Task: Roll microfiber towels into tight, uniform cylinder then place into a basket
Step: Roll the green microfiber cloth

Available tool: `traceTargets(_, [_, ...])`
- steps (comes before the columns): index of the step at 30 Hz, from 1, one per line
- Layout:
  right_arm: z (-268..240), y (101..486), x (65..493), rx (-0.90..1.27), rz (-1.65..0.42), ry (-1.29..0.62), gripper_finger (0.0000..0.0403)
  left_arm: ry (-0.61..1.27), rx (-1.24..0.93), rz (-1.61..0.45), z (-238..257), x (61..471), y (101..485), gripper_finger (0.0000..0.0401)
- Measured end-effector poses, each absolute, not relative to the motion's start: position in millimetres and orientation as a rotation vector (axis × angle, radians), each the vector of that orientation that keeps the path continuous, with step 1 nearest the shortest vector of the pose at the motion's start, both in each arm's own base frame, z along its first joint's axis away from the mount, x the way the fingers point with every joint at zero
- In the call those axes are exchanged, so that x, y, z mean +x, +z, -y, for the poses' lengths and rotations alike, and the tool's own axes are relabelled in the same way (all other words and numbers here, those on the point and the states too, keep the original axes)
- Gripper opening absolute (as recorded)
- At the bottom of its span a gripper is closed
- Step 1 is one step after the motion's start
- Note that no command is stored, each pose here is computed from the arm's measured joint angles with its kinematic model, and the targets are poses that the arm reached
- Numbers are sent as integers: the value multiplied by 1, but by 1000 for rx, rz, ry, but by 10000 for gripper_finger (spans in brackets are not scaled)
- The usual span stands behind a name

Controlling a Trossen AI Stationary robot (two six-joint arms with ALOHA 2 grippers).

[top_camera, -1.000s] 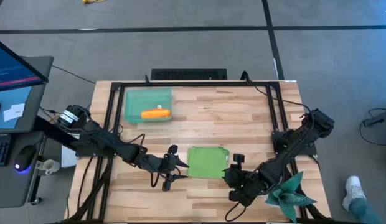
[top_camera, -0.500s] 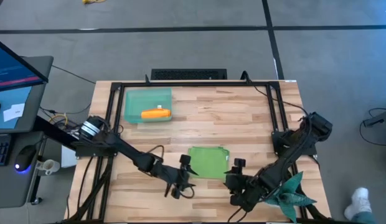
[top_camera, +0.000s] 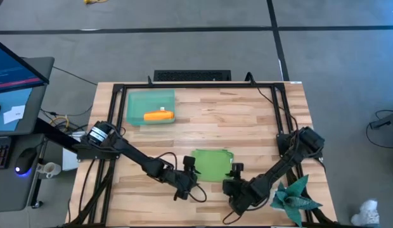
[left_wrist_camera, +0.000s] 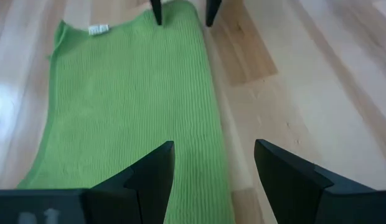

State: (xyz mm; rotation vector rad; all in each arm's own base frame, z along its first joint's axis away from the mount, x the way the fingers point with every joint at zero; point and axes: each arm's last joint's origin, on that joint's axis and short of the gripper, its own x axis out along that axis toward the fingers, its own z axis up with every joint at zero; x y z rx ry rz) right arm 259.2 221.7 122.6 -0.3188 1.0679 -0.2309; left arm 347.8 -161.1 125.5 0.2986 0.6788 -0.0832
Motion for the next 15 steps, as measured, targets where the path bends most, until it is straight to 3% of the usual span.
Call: traceTargets(15, [-210, 120, 272, -168, -1105, -282, 223, -64, 201, -801, 146, 351, 106, 215])
